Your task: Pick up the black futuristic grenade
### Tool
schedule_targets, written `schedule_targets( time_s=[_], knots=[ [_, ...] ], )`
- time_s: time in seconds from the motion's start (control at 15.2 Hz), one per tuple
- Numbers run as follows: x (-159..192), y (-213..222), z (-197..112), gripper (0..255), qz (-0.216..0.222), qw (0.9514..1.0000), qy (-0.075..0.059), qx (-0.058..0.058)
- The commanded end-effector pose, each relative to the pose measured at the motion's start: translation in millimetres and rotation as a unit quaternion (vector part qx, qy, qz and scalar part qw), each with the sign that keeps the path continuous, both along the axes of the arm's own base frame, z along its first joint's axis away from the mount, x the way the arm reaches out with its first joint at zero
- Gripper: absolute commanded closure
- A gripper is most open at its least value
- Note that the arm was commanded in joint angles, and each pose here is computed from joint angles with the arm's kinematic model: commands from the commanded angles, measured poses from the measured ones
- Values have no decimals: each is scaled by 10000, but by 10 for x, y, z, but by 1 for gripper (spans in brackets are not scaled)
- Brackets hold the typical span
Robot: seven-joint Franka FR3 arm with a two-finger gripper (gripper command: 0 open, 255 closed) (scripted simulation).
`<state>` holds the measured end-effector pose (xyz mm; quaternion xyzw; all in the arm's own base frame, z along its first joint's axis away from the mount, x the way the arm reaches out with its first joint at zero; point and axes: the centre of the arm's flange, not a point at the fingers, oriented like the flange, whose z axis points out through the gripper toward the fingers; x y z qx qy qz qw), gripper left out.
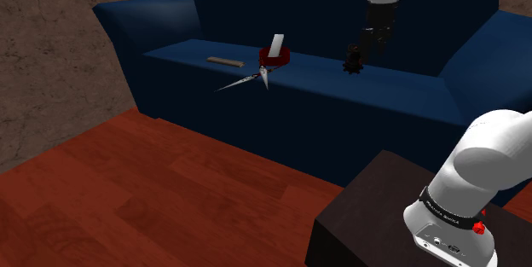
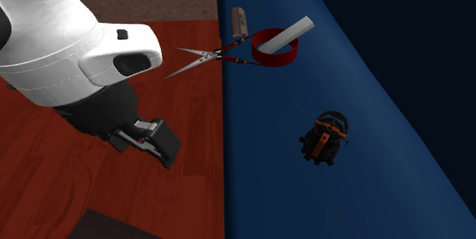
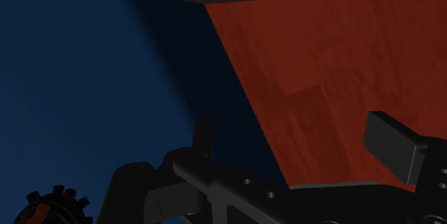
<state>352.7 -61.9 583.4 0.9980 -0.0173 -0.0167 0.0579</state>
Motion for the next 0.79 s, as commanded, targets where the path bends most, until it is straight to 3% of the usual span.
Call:
schedule_targets(
  time_s=[0.0, 0.73],
  knots=[
    [137, -220, -37, 0, 6, 10000, -30, -2],
    [827, -1467, -212, 0, 4, 9998, -180, 23]
  ],
)
